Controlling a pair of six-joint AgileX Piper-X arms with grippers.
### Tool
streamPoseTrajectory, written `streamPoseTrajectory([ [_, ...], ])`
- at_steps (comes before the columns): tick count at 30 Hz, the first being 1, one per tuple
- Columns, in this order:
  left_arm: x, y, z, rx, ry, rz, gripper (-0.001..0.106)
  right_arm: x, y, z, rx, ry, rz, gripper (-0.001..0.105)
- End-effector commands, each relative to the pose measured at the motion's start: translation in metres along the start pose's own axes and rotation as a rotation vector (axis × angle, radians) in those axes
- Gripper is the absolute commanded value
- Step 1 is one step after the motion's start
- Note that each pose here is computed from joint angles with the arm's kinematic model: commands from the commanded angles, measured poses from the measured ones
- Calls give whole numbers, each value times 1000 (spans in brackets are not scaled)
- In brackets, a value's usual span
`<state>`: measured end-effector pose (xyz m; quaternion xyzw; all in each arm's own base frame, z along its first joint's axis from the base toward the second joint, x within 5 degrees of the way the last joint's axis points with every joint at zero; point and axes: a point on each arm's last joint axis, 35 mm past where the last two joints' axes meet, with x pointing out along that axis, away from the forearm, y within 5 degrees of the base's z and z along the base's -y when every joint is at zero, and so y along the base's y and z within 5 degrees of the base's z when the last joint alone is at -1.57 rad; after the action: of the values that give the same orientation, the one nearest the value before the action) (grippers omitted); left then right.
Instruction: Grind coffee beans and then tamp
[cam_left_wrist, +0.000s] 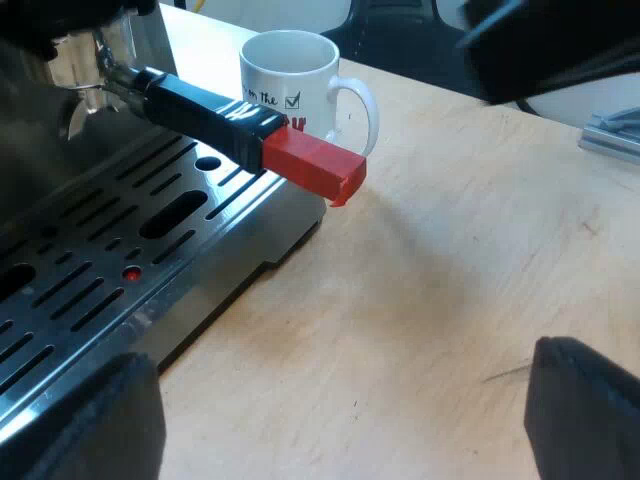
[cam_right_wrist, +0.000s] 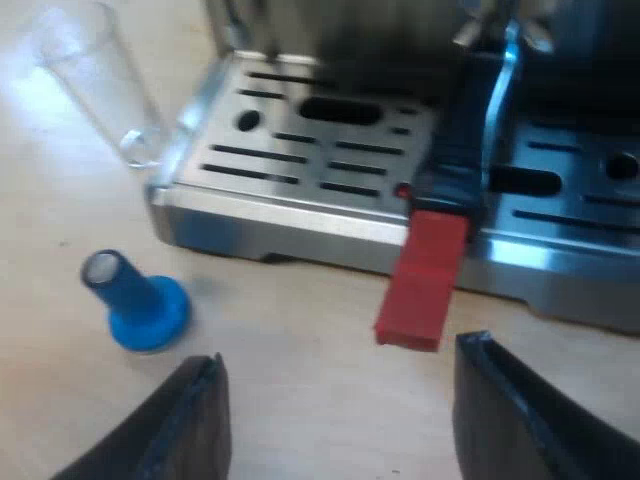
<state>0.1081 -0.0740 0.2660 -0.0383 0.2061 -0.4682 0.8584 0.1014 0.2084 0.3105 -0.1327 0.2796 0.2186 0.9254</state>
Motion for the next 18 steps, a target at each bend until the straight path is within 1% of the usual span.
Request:
streamPoseTrajectory([
  [1,-1,-2,1,3,-9,-12,87,16,-9,13,50,70,4,52],
  [3,-1,-2,1,-7,-9,-12,87,27,-17,17,73,110,-12,52],
  [9,-1,-2,1,-8,-9,-12,87,48,-28,19,121,186,13,52],
  [13,-1,-2,1,-8,-9,-12,87,57,-30,17,124,212,-6,52],
  [18,-1,-2,1,-8,-9,-12,87,70,-26,11,109,257,-10,52],
])
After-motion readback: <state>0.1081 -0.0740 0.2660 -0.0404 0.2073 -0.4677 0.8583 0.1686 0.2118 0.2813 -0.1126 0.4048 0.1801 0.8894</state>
